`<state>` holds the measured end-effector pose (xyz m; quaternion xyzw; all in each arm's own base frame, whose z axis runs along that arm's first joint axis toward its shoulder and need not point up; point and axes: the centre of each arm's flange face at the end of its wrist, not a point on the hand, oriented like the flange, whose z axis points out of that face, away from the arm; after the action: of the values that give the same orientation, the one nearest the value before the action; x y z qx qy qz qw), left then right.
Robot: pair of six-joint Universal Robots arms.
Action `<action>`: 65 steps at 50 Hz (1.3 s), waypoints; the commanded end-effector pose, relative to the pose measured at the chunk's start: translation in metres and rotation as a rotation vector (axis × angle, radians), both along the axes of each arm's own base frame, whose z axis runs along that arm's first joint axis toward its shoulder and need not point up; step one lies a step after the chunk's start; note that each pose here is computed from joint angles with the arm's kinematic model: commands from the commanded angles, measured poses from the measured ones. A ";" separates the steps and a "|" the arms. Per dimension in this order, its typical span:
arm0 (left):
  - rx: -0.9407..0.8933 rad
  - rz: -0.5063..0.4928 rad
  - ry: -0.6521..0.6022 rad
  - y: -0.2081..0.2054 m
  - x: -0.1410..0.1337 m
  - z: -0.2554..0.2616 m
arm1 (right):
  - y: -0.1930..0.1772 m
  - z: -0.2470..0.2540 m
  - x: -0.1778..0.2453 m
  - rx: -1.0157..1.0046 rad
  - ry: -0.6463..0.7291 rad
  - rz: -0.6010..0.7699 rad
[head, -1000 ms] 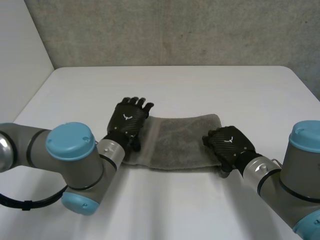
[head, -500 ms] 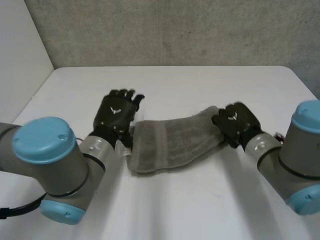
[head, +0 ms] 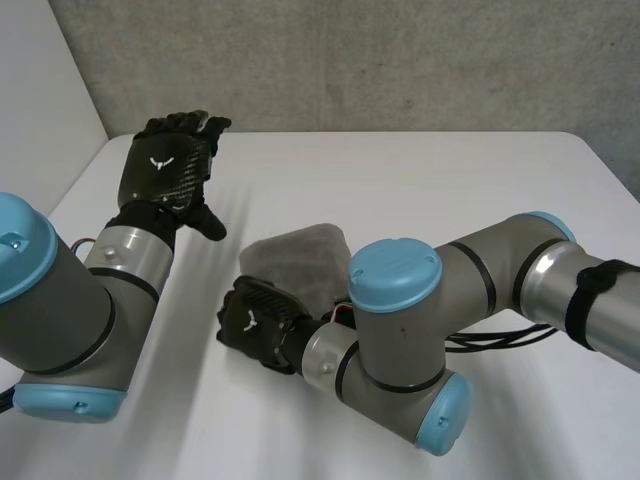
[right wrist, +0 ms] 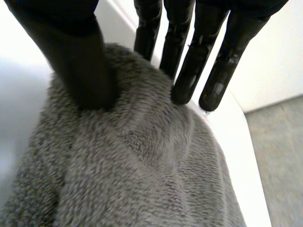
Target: Fold the towel.
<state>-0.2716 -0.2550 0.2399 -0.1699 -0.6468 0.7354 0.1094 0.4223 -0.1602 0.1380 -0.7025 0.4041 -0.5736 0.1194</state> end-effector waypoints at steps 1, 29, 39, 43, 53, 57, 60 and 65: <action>-0.007 -0.003 0.003 -0.003 -0.002 0.000 | -0.009 0.055 -0.015 0.065 -0.207 -0.187; 0.282 -0.091 -0.167 0.008 -0.034 -0.116 | -0.095 0.000 -0.078 0.578 -0.328 -0.712; 0.273 -0.082 -0.156 0.000 -0.036 -0.098 | -0.101 0.017 -0.076 0.550 -0.368 -0.702; 0.178 -0.079 -0.101 -0.001 -0.035 -0.054 | -0.104 0.064 -0.083 0.482 -0.466 -0.685; -0.044 -0.054 0.025 0.004 -0.020 0.047 | -0.105 0.172 -0.132 0.300 -0.680 -0.750; -0.041 -0.021 0.028 0.007 -0.009 0.071 | -0.112 0.180 -0.149 0.268 -0.704 -0.855; -0.005 0.034 0.036 0.004 0.000 0.078 | -0.116 0.185 -0.158 0.238 -0.721 -0.933; 0.053 0.093 0.078 0.000 0.012 0.087 | -0.118 0.191 -0.162 0.227 -0.730 -0.970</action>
<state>-0.2722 -0.2500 0.3193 -0.1457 -0.6413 0.7449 0.1125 0.2669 -0.2743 0.3247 -0.2013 0.6599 -0.7203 0.0719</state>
